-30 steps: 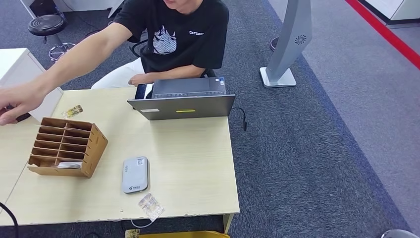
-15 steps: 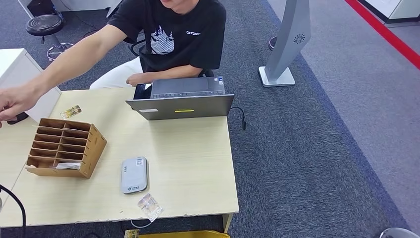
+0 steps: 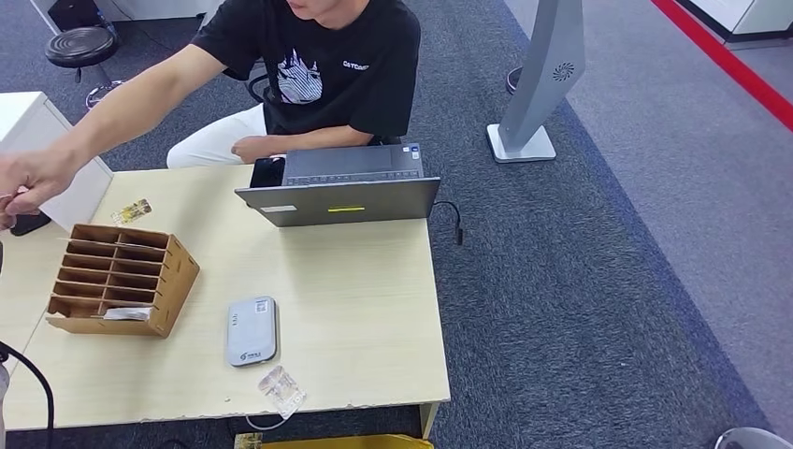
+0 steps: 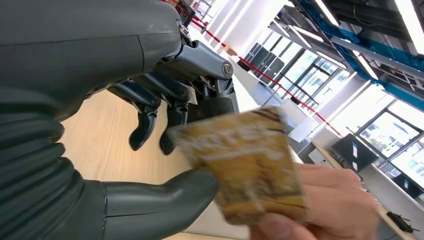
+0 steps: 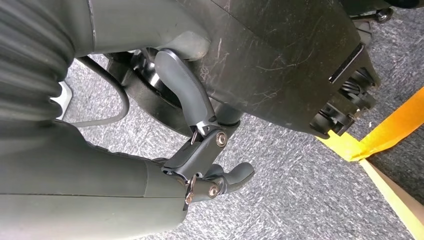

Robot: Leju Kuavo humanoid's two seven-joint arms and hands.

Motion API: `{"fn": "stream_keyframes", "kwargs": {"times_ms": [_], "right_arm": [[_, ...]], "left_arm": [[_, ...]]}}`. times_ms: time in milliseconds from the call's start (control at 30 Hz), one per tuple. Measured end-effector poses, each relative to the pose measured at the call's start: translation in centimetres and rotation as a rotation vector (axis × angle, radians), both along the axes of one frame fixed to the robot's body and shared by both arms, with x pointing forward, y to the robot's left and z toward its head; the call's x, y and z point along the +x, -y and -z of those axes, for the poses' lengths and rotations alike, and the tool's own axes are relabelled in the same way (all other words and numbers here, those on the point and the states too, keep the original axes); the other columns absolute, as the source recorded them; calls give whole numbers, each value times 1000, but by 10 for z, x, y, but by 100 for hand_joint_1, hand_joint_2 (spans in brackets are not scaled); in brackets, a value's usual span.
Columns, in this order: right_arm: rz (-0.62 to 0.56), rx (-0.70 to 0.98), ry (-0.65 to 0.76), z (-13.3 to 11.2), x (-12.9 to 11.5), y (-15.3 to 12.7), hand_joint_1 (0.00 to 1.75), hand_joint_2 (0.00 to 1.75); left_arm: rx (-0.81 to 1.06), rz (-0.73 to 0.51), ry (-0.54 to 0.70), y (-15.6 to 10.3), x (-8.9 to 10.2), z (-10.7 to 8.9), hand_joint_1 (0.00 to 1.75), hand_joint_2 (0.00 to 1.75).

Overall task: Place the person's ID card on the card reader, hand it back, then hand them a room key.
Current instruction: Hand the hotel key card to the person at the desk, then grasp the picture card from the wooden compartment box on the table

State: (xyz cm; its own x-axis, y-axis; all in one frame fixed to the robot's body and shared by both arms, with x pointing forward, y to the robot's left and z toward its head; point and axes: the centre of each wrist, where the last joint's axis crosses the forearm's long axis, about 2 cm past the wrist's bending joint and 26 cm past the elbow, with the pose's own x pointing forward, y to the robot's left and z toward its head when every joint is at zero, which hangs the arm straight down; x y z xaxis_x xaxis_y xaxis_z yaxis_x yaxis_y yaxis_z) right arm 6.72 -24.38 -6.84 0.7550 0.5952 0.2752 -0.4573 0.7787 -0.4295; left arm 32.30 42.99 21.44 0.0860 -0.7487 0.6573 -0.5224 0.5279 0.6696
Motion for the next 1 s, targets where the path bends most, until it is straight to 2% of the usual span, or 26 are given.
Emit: {"fn": "stream_keyframes", "kwargs": {"times_ms": [67, 133, 200, 567, 767, 933, 1000], "right_arm": [[1, 0, -1, 0, 0, 0, 0, 175], [1, -1, -1, 0, 0, 0, 0, 175], [1, -1, -2, 1, 0, 0, 0, 175], [-4, -13, -1, 1, -1, 0, 0, 175], [14, -25, -10, 0, -6, -1, 0, 175], [13, -27, -7, -1, -8, -2, 0, 175], [14, -29, -8, -2, -9, -2, 0, 175]], "left_arm": [[-2, 1, 0, 0, 0, 1, 50, 175], [-3, 0, -2, -1, 0, 1, 0, 87], [-8, 1, -4, -1, 0, 2, 0, 0], [-77, 50, 11, 2, 0, 5, 0, 0], [-225, 219, 43, 22, -4, 8, 0, 0], [-223, 359, 134, 44, -15, 8, 0, 0], [-203, 402, 158, 53, -22, 9, 0, 87]]}}
